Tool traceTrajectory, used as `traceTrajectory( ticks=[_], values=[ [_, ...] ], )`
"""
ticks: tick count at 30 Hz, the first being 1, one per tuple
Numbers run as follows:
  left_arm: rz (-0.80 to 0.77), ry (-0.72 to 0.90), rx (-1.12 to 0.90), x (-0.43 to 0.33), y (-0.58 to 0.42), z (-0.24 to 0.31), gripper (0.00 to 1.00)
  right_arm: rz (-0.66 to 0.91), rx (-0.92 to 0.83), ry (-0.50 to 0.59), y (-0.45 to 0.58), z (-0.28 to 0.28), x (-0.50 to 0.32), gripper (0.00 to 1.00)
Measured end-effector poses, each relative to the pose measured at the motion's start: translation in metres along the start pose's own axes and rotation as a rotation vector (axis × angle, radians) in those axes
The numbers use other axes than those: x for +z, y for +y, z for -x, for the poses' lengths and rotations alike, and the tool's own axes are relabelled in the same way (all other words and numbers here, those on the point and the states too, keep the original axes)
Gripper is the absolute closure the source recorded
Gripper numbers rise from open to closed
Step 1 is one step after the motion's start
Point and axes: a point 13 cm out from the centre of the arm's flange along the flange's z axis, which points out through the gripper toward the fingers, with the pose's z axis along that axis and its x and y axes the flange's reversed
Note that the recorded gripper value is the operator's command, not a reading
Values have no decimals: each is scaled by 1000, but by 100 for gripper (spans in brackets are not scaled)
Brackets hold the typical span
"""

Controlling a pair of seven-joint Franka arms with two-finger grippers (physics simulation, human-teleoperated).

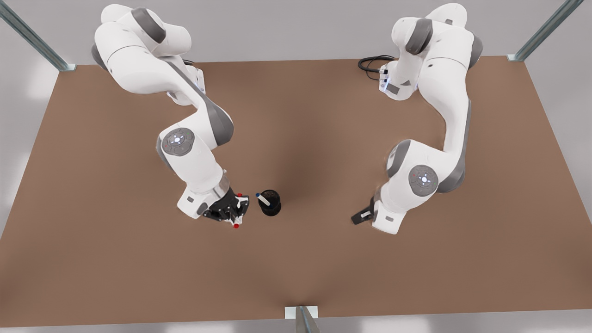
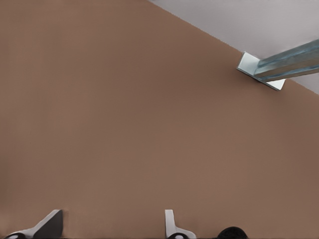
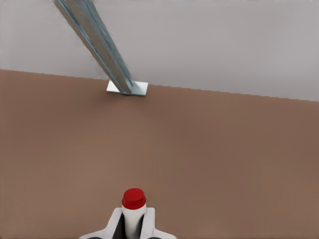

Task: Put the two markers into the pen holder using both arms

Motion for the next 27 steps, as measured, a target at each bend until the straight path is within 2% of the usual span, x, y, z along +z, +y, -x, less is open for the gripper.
traceTrajectory(
  ticks=[2,4,8,14,18,27],
  values=[
    [52,-37,4,-56,62,32,0,6,-12,-45,16,5,0,79],
    [87,-85,18,-124,111,41,0,-4,-32,-92,27,8,1,79],
    [165,-76,44,-192,200,-11,0,-49,-92,-164,41,-7,10,79],
    [185,-3,152,-184,213,-22,0,-141,-268,-327,88,-28,42,79],
    [191,26,212,-178,216,-23,0,-142,-236,-420,100,-23,40,79],
    [204,59,317,-167,216,-23,0,-119,-69,-416,91,-70,55,79]
  ],
)
